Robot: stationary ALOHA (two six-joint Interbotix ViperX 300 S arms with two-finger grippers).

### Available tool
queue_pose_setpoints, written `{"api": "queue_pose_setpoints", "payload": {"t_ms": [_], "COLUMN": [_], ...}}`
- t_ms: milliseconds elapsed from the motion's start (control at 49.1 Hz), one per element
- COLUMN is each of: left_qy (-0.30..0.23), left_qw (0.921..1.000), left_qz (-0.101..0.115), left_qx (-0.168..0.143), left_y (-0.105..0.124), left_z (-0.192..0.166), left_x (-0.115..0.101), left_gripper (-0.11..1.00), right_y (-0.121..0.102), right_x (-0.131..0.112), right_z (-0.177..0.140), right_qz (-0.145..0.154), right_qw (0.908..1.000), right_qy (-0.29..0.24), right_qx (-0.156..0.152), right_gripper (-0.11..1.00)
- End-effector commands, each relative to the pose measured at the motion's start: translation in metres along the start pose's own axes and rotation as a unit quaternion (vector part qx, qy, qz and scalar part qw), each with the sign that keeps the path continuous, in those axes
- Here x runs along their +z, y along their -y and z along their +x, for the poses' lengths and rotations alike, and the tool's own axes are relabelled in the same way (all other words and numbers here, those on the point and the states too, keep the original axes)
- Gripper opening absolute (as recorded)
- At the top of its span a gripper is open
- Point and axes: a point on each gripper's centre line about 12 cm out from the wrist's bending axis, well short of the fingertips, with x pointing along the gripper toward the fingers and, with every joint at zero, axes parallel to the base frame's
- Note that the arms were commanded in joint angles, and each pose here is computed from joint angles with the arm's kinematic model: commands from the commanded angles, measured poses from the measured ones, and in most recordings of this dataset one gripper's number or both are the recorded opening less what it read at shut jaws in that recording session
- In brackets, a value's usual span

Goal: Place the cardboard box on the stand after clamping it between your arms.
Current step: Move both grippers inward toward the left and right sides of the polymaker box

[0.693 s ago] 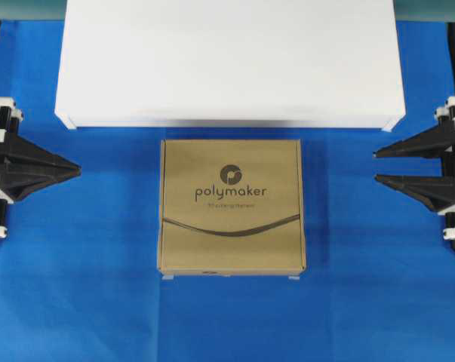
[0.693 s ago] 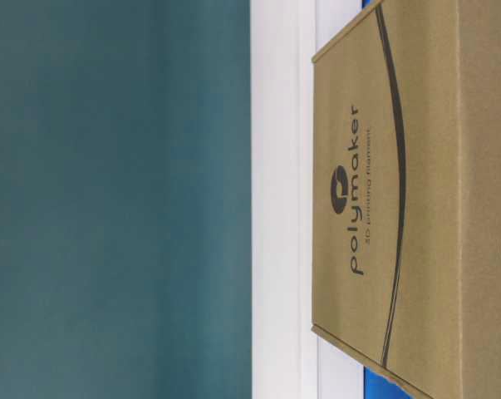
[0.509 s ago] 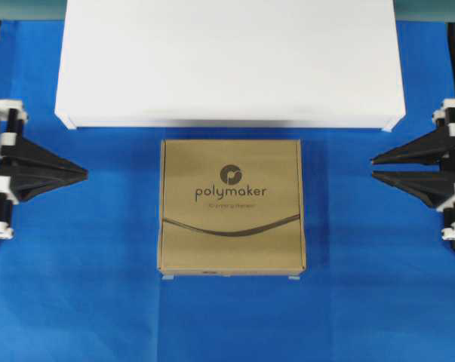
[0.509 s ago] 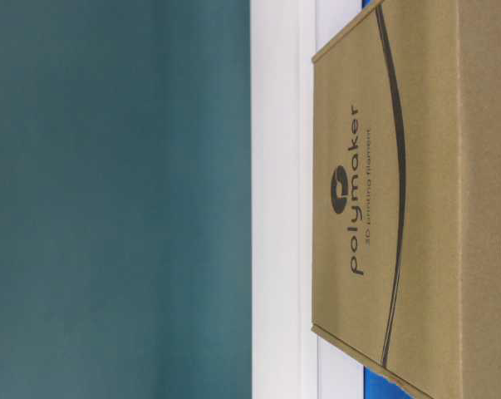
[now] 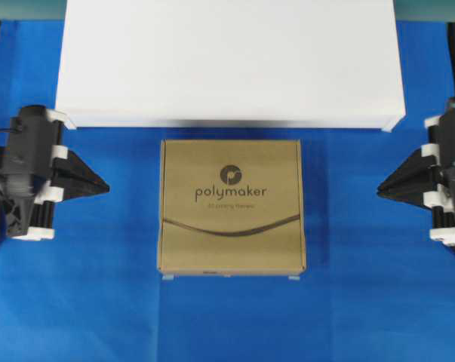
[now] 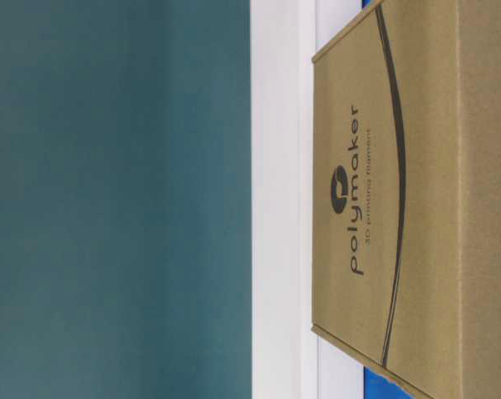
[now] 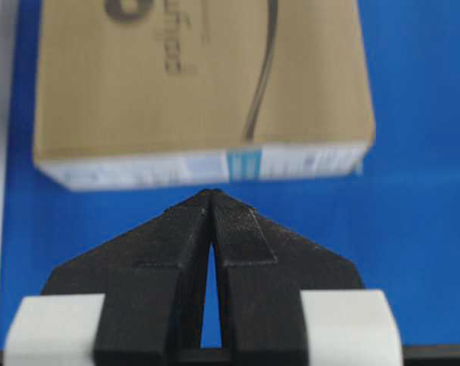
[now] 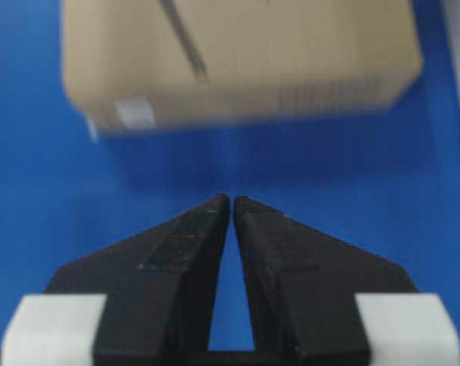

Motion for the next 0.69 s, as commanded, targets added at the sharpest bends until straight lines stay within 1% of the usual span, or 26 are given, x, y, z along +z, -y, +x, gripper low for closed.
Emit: {"api": "queue_pose_setpoints", "payload": {"t_ms": [0, 41, 122, 163, 265, 346, 428, 469, 489, 571, 611, 673], "left_qy": [-0.018, -0.028, -0.043, -0.052, -0.075, -0.089, -0.096, -0.099, -0.100, -0.100, -0.101, -0.106], "left_qw": [0.9998, 0.9996, 0.9991, 0.9986, 0.9972, 0.9960, 0.9953, 0.9951, 0.9950, 0.9950, 0.9949, 0.9943], "left_qz": [0.002, -0.002, 0.000, 0.004, 0.006, 0.001, 0.004, 0.003, 0.002, -0.002, -0.007, -0.010], "left_qx": [0.000, -0.001, -0.001, -0.001, 0.000, 0.002, 0.002, 0.002, 0.003, 0.005, 0.007, 0.006], "left_y": [-0.001, -0.001, -0.001, -0.001, -0.003, -0.005, -0.005, -0.005, -0.006, -0.007, -0.008, -0.008], "left_z": [0.003, 0.006, 0.012, 0.016, 0.024, 0.031, 0.036, 0.038, 0.039, 0.043, 0.046, 0.050], "left_x": [0.009, 0.010, 0.012, 0.011, 0.005, -0.001, -0.005, -0.007, -0.009, -0.016, -0.021, -0.027], "left_gripper": [0.00, 0.00, 0.00, 0.00, 0.00, 0.00, 0.01, 0.07, 0.11, 0.34, 0.47, 0.65], "right_y": [0.001, 0.002, 0.003, 0.003, 0.004, 0.005, 0.006, 0.007, 0.007, 0.007, 0.008, 0.009], "right_x": [0.005, 0.002, -0.001, -0.001, -0.003, -0.005, -0.008, -0.010, -0.011, -0.017, -0.019, -0.023], "right_z": [0.003, 0.008, 0.017, 0.021, 0.033, 0.041, 0.047, 0.049, 0.050, 0.056, 0.058, 0.062], "right_qz": [-0.003, -0.004, -0.006, -0.007, -0.005, -0.004, -0.002, 0.000, 0.001, -0.001, -0.003, -0.004], "right_qw": [0.9994, 0.9986, 0.9966, 0.9956, 0.9930, 0.9913, 0.9894, 0.9883, 0.9877, 0.9856, 0.9847, 0.9835], "right_qy": [-0.033, -0.053, -0.082, -0.092, -0.117, -0.130, -0.144, -0.151, -0.155, -0.168, -0.173, -0.179], "right_qx": [-0.007, -0.009, -0.012, -0.013, -0.016, -0.017, -0.018, -0.019, -0.020, -0.020, -0.020, -0.023], "right_gripper": [0.01, 0.01, 0.02, 0.03, 0.09, 0.19, 0.38, 0.49, 0.58, 0.80, 0.90, 0.98]}}
